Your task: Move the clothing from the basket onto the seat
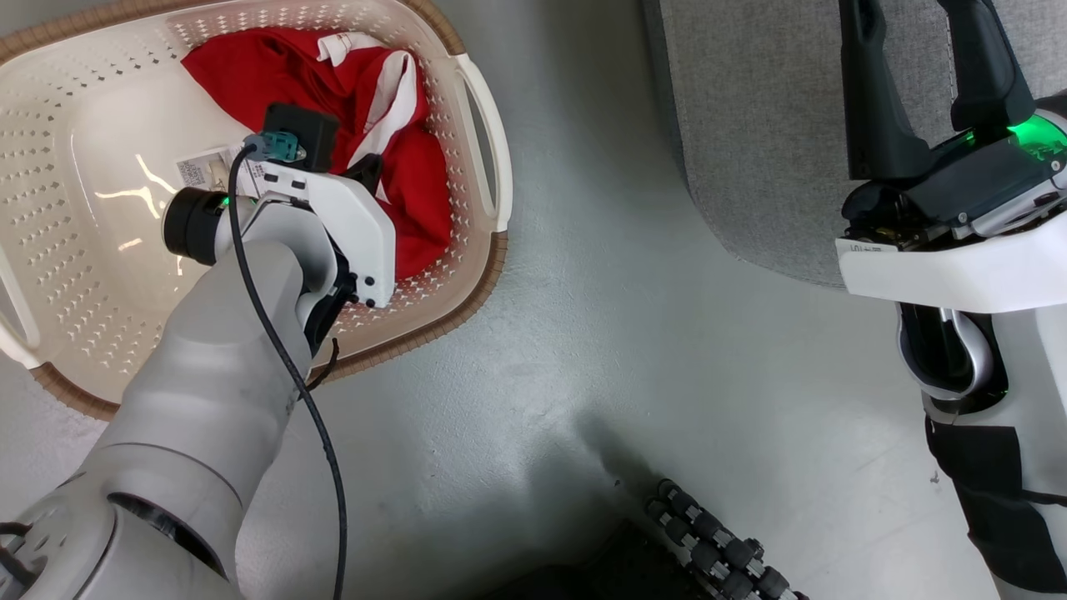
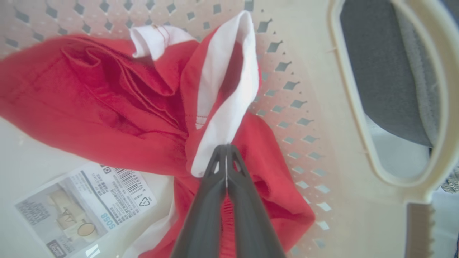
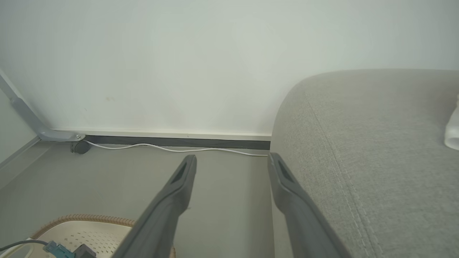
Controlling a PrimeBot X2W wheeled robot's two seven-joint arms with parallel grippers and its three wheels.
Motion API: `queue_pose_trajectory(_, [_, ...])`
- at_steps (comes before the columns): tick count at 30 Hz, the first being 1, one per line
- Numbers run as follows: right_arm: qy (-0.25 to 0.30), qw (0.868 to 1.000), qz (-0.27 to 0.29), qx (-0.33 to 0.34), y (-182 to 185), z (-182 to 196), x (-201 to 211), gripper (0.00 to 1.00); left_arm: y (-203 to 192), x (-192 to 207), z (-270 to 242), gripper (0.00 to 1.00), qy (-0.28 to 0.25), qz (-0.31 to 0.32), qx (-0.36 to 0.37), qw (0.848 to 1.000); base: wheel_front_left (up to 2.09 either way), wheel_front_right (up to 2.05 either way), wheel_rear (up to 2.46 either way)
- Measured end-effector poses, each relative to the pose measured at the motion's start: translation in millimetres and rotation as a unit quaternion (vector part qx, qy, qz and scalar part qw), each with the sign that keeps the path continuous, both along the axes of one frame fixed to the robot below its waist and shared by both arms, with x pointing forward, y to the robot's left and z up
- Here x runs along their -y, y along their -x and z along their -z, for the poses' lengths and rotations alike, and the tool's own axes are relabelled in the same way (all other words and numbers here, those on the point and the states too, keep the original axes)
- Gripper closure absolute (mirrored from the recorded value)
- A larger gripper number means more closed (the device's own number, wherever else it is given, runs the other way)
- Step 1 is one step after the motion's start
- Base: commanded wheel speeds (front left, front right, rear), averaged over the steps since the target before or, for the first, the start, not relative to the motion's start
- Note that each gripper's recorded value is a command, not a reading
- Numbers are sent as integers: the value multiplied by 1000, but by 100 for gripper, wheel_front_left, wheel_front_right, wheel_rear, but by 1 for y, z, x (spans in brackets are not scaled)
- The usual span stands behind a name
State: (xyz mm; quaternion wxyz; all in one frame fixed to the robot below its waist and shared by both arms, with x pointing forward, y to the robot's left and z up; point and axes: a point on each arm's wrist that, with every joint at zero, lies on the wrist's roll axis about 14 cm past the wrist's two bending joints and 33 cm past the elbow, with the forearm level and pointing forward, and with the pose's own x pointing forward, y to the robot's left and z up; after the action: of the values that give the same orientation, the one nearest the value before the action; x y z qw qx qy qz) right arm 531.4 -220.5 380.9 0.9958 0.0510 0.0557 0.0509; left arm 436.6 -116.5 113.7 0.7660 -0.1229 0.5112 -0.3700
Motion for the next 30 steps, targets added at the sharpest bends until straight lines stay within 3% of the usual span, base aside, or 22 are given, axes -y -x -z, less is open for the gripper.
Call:
queue_pose_trajectory(13, [-3,1000,5,8,-2,-10,3,0,-26,-10,-12,100,9,-36,50,998,0,0,0])
queue_pose_trajectory(30, [2,999,2,44,12,-62,5,0,-14,-38,-100,100,26,-85,101,991,0,0,0])
